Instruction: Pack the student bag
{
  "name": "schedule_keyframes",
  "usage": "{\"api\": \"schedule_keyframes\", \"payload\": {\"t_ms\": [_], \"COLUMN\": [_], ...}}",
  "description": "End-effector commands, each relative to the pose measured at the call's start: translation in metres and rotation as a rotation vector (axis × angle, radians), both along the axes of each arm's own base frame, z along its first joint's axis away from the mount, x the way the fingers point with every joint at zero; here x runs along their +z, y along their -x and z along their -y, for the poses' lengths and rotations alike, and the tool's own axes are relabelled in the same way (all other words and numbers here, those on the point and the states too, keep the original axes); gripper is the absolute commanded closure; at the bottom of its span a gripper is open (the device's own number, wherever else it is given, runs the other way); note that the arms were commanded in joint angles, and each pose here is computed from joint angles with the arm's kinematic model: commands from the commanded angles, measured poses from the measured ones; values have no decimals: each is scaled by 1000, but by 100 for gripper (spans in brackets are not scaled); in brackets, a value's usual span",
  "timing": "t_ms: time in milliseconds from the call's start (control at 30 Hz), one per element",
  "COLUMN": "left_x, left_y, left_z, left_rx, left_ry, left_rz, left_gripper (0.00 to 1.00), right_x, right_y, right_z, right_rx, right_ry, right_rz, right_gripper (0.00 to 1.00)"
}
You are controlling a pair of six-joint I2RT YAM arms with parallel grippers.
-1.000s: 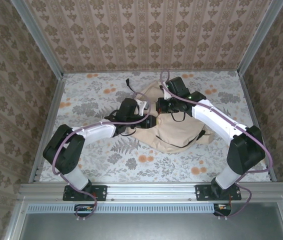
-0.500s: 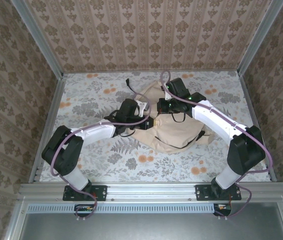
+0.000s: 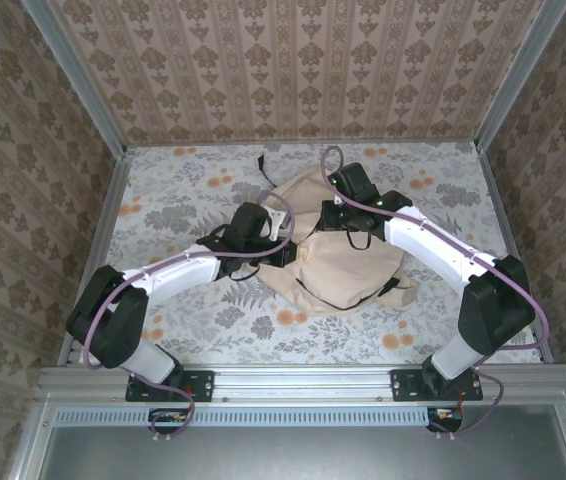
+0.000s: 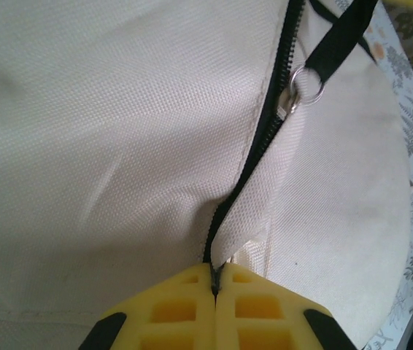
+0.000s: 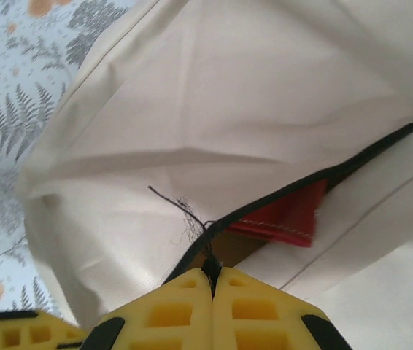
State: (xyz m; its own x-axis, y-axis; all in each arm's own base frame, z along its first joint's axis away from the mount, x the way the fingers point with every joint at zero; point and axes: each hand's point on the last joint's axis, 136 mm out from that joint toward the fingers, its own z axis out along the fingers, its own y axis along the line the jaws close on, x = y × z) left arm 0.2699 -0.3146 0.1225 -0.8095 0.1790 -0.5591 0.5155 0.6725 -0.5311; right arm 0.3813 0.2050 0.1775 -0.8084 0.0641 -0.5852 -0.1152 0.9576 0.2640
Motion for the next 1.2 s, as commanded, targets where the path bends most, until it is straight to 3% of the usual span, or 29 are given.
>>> {"api": "schedule_keyframes", "payload": {"t_ms": [0, 400, 867, 1000, 1167], "left_x": [-35, -32, -29, -25, -18], "left_y": [25, 27, 26, 24, 15], "left_z": [-33, -54, -66, -60, -47], "left_rx": [-1, 28, 58, 44, 29], "left_ry": [-144, -175, -175, -146, -107], "left_rz": [-108, -103, -100, -94, -81], "left_gripper": [100, 100, 100, 100, 100], "right_x": [35, 36, 24, 21, 40], "right_y": [-24, -43, -53, -43, 7], "right_z": [41, 72, 102, 48, -41], "right_rx": [-182, -274, -343, -114, 239], "right_ry": [52, 151, 152, -31, -221], "right_rz": [147, 175, 122, 58, 31], "right_gripper": [100, 100, 100, 100, 100]}}
